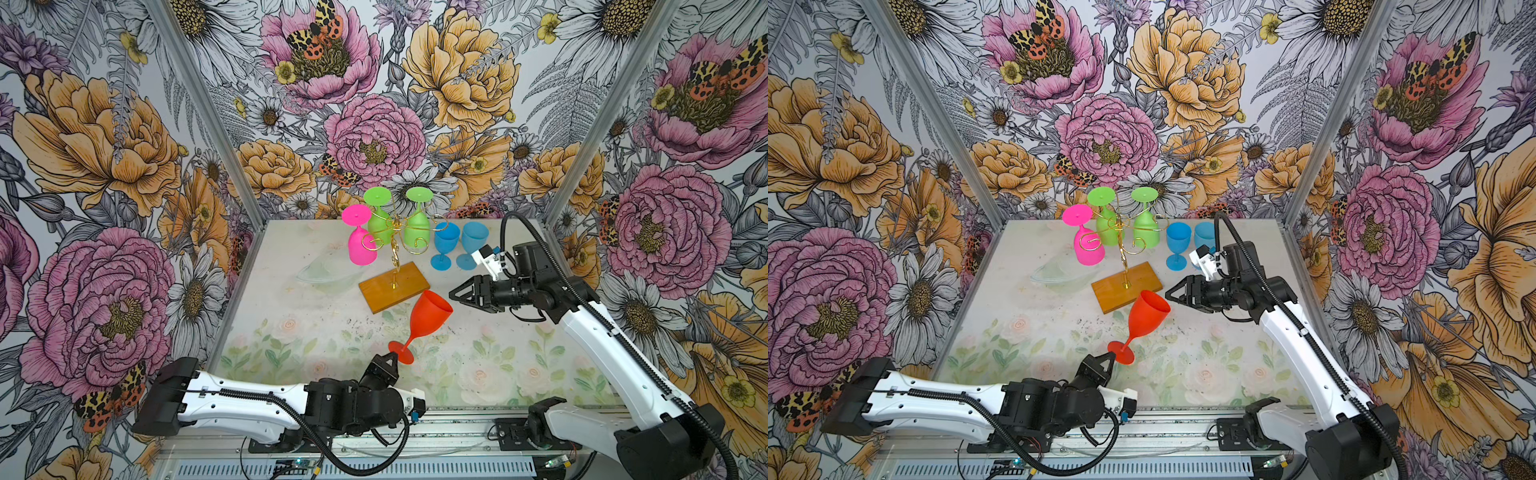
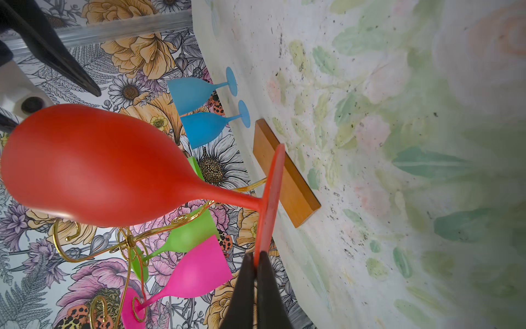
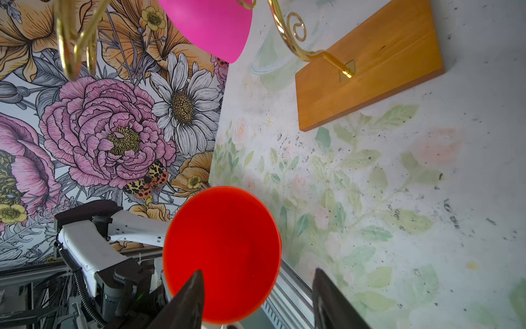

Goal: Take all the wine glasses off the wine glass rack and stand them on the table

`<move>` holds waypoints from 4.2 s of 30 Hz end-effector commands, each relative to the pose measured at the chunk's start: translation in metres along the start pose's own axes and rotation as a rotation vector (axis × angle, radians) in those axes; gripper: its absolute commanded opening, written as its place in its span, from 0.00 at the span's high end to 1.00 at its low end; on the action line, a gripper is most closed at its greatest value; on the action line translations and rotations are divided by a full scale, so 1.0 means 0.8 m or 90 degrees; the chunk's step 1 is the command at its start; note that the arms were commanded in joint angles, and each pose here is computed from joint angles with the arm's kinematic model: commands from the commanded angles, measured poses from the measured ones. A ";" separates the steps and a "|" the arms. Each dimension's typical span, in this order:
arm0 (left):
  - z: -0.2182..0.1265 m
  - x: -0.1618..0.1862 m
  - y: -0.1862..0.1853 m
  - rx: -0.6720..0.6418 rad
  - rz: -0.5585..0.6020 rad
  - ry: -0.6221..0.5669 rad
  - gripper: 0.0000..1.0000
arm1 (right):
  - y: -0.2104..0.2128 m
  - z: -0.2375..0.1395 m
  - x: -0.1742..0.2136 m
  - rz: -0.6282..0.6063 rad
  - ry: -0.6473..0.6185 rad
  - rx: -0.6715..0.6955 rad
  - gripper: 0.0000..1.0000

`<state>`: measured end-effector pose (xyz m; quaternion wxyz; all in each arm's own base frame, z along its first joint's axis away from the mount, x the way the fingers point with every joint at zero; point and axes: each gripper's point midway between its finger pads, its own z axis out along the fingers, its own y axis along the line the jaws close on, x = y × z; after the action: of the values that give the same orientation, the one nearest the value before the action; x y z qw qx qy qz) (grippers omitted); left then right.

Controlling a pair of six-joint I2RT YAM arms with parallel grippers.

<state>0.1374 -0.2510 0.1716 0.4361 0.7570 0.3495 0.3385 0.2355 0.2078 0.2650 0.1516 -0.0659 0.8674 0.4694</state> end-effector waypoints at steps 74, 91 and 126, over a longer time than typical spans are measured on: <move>-0.043 0.152 0.157 -0.094 -1.340 0.031 0.07 | -0.183 -0.015 -0.200 -0.121 -0.082 0.590 1.00; -0.059 0.238 0.121 -0.085 -1.433 0.107 0.05 | -0.202 0.032 -0.215 -0.117 -0.040 0.585 1.00; -0.035 0.273 0.129 -0.034 -1.531 0.100 0.01 | -0.199 0.051 -0.236 -0.115 -0.047 0.561 0.72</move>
<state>0.2507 -0.0948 0.2993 0.4486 -0.0841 0.8649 -0.2090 0.4552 0.1442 0.1670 0.2187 -0.0532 0.9737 0.0347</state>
